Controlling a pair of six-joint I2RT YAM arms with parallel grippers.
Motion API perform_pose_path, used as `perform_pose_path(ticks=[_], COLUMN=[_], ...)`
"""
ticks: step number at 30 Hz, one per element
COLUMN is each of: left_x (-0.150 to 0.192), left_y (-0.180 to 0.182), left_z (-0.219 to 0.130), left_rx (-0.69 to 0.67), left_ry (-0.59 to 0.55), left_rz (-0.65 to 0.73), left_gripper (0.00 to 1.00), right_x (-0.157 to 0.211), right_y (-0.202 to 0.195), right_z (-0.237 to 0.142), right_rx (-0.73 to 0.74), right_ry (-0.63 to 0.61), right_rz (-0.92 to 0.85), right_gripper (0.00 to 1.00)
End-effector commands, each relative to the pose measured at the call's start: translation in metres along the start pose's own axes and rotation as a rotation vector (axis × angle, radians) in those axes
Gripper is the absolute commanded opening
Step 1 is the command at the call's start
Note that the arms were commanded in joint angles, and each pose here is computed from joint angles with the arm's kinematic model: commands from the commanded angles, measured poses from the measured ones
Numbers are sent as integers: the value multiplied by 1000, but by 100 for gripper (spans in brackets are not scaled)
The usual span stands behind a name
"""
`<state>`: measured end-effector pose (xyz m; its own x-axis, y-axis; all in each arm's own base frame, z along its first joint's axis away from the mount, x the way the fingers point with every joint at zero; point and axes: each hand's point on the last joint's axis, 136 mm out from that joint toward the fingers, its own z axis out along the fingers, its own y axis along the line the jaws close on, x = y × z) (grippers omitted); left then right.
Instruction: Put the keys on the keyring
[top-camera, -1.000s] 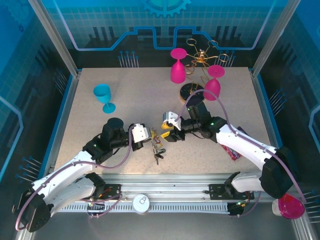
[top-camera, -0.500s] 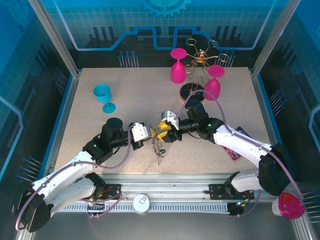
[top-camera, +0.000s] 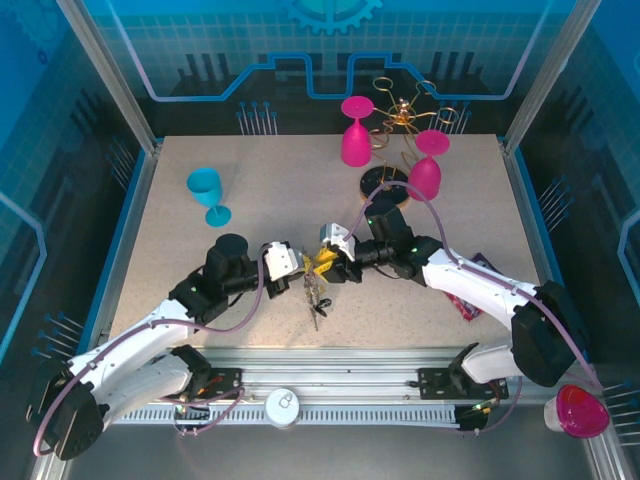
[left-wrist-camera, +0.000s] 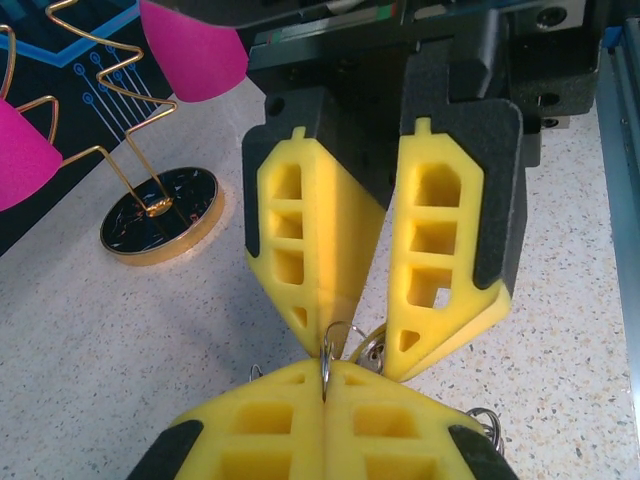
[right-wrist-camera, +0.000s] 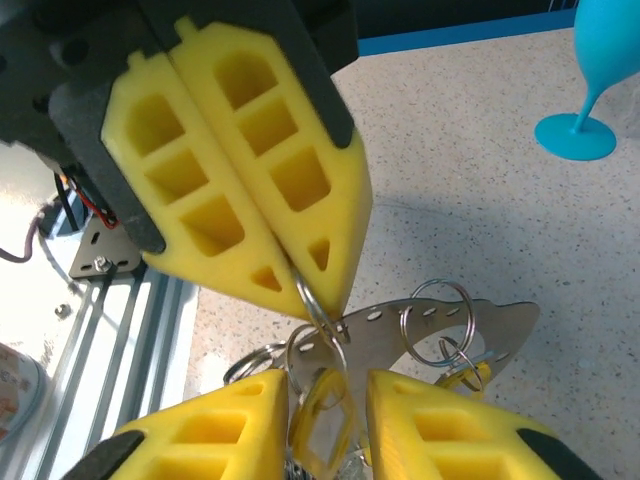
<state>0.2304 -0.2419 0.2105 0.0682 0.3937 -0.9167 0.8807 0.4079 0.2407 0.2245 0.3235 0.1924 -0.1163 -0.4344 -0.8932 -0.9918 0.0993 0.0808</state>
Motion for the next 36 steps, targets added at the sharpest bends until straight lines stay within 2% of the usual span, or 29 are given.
perform_pose_path(ticks=[1, 5, 12, 18, 19, 22, 25, 31, 36], left_x=[-21, -22, -36, -46, -45, -39, -33, -32, -33], left_y=[8, 7, 4, 1, 1, 1, -2, -3, -3], left_z=[-3, -5, -8, -10, -9, -9, -8, -8, -8], left_rx=[-28, -30, -15, 3, 3, 1, 18, 21, 26], left_ry=[-63, -69, -142, -200, -196, -180, -155, -156, -162], left_rz=[8, 5, 15, 34, 33, 29, 27, 28, 25], left_gripper=[0, 0, 0, 0, 0, 0, 0, 0, 0], right_x=[-5, -2, 13, 8, 5, -5, -12, -18, -23], right_y=[0, -1, -1, 4, 3, -1, 0, 9, 10], right_z=[-3, -5, 9, 19, 17, 2, -12, -18, -10], right_rx=[19, 27, 12, -27, -23, 6, 30, 18, -17], right_ry=[17, 47, 75, 61, 52, 3, -38, -92, -95], right_rz=[-14, -14, 23, 33, 32, 24, -23, -98, -117], right_gripper=[15, 0, 0, 0, 1, 20, 31, 33, 30])
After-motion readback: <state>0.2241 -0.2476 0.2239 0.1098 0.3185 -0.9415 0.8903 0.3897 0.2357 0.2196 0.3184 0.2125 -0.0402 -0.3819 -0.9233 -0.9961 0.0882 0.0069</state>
